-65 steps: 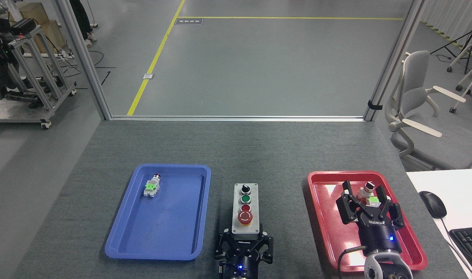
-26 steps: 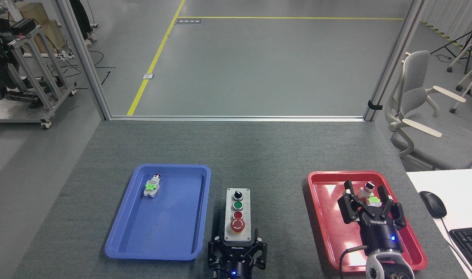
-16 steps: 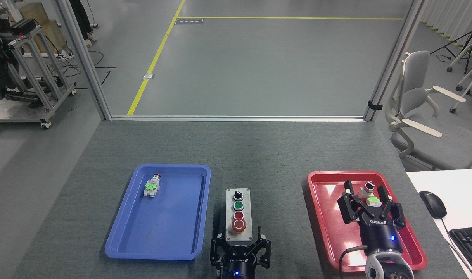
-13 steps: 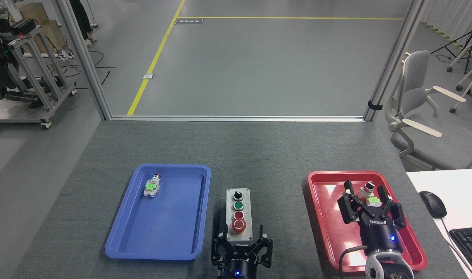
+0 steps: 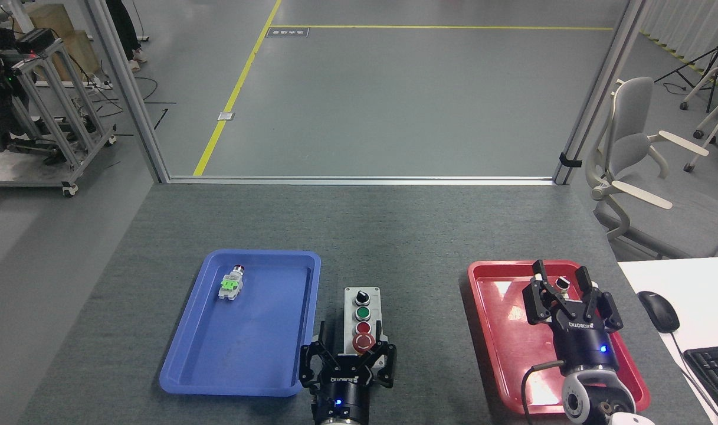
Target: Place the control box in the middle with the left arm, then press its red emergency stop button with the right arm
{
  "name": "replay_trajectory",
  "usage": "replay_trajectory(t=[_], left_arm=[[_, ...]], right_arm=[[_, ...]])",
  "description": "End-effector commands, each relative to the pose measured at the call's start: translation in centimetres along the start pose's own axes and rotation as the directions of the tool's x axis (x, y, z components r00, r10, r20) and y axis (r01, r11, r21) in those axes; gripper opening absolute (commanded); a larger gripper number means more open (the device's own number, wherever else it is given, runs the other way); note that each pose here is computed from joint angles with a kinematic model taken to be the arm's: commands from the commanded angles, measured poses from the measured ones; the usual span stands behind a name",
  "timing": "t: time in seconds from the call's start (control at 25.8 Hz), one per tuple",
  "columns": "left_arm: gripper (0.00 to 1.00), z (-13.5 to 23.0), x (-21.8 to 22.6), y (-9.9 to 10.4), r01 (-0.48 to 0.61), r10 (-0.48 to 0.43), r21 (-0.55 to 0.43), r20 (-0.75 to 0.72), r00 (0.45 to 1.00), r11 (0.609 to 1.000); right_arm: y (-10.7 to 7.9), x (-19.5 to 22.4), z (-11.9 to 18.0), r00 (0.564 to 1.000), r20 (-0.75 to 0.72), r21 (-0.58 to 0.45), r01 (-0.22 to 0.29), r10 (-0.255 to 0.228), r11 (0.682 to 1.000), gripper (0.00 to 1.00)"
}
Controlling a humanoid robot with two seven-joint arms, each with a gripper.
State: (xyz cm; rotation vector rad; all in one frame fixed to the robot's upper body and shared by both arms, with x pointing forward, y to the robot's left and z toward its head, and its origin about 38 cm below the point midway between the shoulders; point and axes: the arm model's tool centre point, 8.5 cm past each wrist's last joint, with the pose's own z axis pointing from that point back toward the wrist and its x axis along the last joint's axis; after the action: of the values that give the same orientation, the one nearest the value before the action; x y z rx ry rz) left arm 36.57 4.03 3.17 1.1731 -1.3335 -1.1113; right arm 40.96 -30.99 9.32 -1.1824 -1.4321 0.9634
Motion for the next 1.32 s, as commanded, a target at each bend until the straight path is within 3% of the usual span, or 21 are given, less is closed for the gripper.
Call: replay_trajectory(t=[0.0,0.08,0.19,0.35,0.43,0.58,0.66,0.97,1.28], left_arm=[[1.00,-1.0,-3.7,1.3,0.028,-0.027,0.047,-0.023,0.999,0.999],[1.00,-1.8,-6.7,2.1,0.055,-0.051,0.071,-0.054,0.997,0.996],[1.00,-3.1,-11.1,3.8,0.084,-0.074,0.110,-0.089,0.993,0.990],[1.00,-4.8,-17.4,6.0,0.037,-0.033,0.146,-0.025,0.999,0.989],[1.00,-5.5,-20.7,7.5,-0.015,0.013,0.161,0.012,1.000,0.987],[1.00,-6.0,-26.5,10.4,-0.054,0.042,0.189,0.065,0.997,0.981],[1.00,-6.1,-28.6,11.4,-0.048,0.031,0.191,0.087,0.996,0.980],[1.00,-5.8,-32.2,10.4,-0.068,0.046,0.126,0.173,0.984,0.990],[1.00,-5.8,-35.1,9.5,-0.033,0.023,0.084,0.115,0.993,0.996]], right_arm=[[-0.9,0.6,-1.0,0.998,0.056,-0.020,-0.001,0.002,1.000,0.20],[-1.3,1.4,-1.4,0.987,0.160,-0.021,-0.005,0.008,1.000,0.00],[-0.6,5.0,-1.7,0.917,0.398,0.021,-0.003,-0.006,1.000,0.00],[1.3,9.4,-2.0,0.842,0.539,0.089,-0.039,-0.015,0.995,0.00],[3.1,11.4,-2.1,0.811,0.584,0.168,-0.092,-0.024,0.981,0.00],[6.6,15.7,-1.2,0.721,0.692,0.299,-0.238,-0.039,0.924,0.00],[7.8,16.9,-0.2,0.692,0.720,0.322,-0.268,-0.051,0.908,0.00],[9.2,18.8,0.6,0.683,0.724,0.358,-0.250,-0.099,0.899,0.00],[10.2,18.7,1.0,0.688,0.716,0.388,-0.253,-0.117,0.886,0.00]])
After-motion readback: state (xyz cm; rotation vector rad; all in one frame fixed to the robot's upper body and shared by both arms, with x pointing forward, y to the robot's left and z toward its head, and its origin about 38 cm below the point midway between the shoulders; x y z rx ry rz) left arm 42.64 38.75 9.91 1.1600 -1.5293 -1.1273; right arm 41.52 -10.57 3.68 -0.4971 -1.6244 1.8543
